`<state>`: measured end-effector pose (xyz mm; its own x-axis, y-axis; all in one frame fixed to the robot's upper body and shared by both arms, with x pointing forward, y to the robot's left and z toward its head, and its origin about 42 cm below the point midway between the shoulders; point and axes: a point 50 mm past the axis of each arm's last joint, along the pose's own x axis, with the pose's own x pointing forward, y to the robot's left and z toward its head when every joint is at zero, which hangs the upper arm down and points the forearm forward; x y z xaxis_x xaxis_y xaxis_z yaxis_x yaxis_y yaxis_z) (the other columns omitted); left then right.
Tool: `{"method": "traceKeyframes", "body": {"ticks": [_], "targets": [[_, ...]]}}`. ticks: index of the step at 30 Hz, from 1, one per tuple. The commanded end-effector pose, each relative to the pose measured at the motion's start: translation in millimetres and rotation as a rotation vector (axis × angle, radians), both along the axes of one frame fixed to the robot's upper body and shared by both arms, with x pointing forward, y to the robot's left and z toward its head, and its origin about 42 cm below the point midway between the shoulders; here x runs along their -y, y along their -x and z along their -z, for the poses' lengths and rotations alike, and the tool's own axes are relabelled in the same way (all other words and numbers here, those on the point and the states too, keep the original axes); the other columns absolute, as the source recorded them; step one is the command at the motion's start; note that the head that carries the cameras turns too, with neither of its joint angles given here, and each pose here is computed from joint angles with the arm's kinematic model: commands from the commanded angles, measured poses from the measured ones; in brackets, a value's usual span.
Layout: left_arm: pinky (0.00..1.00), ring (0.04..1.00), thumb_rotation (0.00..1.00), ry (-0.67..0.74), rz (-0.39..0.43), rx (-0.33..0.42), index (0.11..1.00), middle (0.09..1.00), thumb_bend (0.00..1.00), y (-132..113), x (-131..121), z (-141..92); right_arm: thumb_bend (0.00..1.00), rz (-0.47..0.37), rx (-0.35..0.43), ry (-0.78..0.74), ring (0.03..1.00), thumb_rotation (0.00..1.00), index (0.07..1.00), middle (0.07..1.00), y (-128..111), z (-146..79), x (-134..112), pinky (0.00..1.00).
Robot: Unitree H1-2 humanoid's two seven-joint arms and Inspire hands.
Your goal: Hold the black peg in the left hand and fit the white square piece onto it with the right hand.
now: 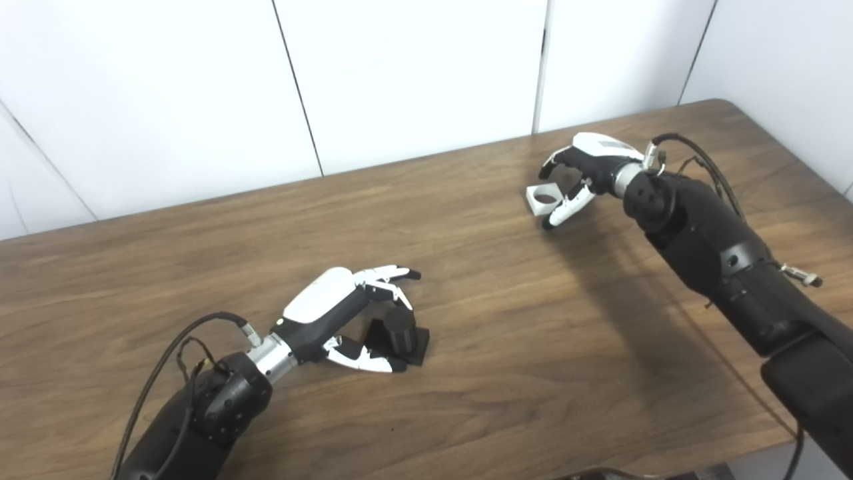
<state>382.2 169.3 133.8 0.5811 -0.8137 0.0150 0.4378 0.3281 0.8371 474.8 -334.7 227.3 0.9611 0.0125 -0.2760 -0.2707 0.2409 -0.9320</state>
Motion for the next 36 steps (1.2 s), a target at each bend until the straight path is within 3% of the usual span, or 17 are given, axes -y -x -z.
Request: {"method": "traceKeyframes", "body": {"ticks": [1, 22, 26, 29, 36], "targets": [[0.89, 0.917, 0.07, -0.238, -0.005, -0.119, 0.491, 0.899, 0.52, 18.4, -30.6, 39.8, 0.76, -0.024, 0.055, 0.000, 0.886, 0.26, 0.742, 0.898, -8.0, -20.0, -5.5, 0.75], [0.88, 0.910, 0.07, -0.241, 0.000, -0.109, 0.491, 0.889, 0.52, 21.2, -33.6, 38.2, 0.73, 0.006, 0.016, 0.028, 0.868, 0.22, 0.681, 0.860, -10.0, -7.4, 3.4, 0.78], [0.88, 0.914, 0.08, -0.245, 0.000, -0.112, 0.491, 0.892, 0.52, 22.4, -32.6, 38.1, 0.70, 0.019, 0.018, 0.020, 0.861, 0.18, 0.631, 0.837, -9.7, -4.3, 3.9, 0.78], [0.89, 0.914, 0.08, -0.241, -0.003, -0.116, 0.491, 0.890, 0.52, 23.2, -31.6, 38.9, 0.55, 0.022, 0.020, 0.026, 0.856, 0.15, 0.517, 0.828, -10.1, -1.1, 4.1, 0.78], [0.89, 0.916, 0.08, -0.238, -0.001, -0.112, 0.491, 0.894, 0.52, 23.4, -31.0, 39.2, 0.51, 0.021, 0.030, 0.048, 0.849, 0.15, 0.492, 0.812, -10.8, 4.1, 3.4, 0.78]]}}
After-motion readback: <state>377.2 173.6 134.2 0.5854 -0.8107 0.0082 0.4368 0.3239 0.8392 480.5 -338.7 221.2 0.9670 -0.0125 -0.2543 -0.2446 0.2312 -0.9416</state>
